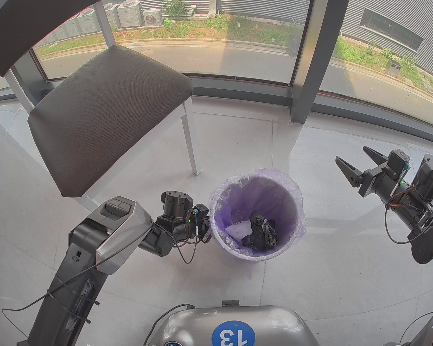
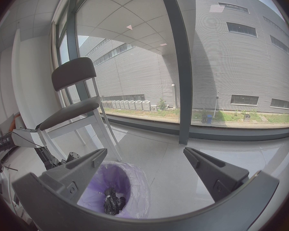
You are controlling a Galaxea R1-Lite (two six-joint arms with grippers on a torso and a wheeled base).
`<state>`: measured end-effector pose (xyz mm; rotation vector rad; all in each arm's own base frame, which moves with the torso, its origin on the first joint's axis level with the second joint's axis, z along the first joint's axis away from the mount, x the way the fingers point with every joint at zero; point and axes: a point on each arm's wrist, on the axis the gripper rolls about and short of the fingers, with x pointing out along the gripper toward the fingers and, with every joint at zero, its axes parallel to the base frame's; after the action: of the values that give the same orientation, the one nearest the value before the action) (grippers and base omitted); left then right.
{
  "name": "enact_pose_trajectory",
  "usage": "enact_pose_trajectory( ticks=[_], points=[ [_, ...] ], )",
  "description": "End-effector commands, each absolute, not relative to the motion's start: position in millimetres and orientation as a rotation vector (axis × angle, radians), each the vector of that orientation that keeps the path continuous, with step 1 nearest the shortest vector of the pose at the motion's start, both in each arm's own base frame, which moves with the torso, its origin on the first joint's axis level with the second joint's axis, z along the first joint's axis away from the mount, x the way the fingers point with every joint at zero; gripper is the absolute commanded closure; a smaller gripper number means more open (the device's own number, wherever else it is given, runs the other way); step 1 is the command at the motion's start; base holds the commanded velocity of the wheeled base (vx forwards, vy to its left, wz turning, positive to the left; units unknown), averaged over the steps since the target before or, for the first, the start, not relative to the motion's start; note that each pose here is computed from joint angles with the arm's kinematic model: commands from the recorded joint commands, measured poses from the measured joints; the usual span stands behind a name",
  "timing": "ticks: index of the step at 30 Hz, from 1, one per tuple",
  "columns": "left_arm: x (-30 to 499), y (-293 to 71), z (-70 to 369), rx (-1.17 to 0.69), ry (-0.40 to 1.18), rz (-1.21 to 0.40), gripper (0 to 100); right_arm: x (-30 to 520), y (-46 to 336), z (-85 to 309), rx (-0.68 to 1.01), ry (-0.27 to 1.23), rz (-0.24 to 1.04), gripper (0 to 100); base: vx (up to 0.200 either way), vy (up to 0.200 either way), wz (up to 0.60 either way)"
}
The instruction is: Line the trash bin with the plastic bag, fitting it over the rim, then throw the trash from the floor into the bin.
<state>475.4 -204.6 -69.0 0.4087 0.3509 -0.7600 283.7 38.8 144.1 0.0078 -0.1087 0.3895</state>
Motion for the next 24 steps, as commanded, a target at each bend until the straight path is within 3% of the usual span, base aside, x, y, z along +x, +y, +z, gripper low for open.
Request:
enact_pose_trajectory(
  ticks=[1,11,24],
  points=[
    [474,-202,-70,0.409,0.357,-0.757,0,288,39,136,0.011,-0.083,0.39,0,0.0,0.0,0.0],
    [465,-197,-68,0.39,0.291,-0.759,0,324,48,93,0.046,0.021,0.398,0,0.0,0.0,0.0],
    [441,-189,-53,0.378,0.252,-0.802,0,385,58,42,0.281,0.089,0.321,0,0.0,0.0,0.0]
  ],
)
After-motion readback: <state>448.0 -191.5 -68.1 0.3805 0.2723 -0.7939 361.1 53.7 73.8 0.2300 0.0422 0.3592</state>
